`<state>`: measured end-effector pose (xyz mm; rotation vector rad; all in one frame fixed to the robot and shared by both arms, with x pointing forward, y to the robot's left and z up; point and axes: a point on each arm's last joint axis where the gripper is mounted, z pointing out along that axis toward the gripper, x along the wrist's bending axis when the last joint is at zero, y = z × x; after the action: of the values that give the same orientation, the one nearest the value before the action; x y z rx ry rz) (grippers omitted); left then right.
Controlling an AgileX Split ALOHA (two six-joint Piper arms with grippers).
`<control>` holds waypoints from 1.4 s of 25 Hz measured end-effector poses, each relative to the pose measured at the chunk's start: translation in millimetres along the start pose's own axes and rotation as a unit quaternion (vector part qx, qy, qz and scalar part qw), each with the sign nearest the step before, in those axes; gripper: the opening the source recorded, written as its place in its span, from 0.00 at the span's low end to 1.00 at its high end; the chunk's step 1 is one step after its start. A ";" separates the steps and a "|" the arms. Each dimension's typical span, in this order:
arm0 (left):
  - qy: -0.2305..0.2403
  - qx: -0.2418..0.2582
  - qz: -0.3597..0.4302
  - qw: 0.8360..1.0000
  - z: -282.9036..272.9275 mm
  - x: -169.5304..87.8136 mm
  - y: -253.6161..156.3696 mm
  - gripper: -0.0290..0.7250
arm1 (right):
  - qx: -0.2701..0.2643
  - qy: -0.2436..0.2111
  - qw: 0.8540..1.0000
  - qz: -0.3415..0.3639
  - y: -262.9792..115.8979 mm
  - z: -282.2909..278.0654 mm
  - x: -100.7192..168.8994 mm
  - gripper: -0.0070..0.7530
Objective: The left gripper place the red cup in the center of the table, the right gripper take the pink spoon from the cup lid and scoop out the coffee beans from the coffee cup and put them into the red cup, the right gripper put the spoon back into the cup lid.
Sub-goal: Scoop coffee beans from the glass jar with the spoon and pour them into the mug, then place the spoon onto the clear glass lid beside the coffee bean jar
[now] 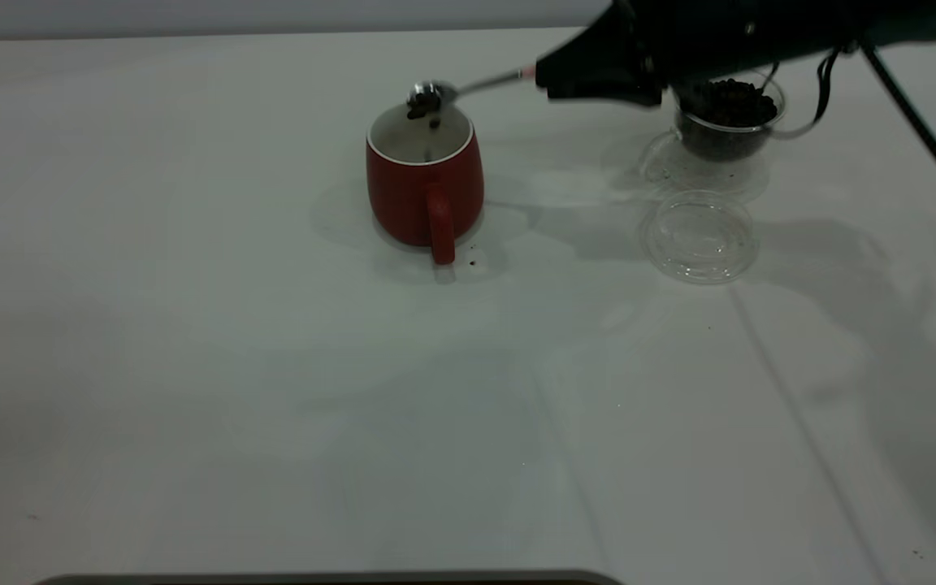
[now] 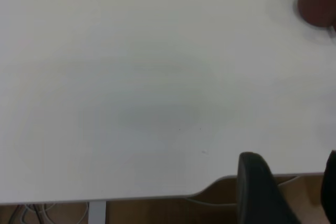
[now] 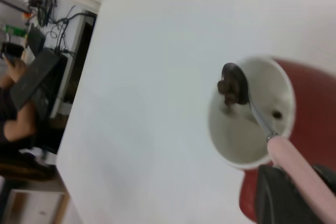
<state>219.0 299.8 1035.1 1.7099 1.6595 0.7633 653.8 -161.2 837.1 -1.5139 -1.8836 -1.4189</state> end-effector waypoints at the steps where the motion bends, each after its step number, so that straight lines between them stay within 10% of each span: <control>1: 0.000 0.000 0.000 1.000 0.0 0.0 0.0 0.51 | 0.000 0.001 1.000 -0.018 2.7 -2.2 4.0 0.14; 18: 0.000 0.000 0.000 1.000 0.0 0.0 0.0 0.51 | 0.030 0.011 0.998 -0.052 21.1 -60.9 6.2 0.14; 35: 0.000 0.000 0.000 1.000 0.0 0.0 0.0 0.51 | 0.085 -0.093 0.982 0.141 -34.0 -163.0 -104.3 0.14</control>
<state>219.0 299.8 1035.1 1.7099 1.6595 0.7633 613.1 -352.0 814.5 -1.7951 -1.7518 -0.9965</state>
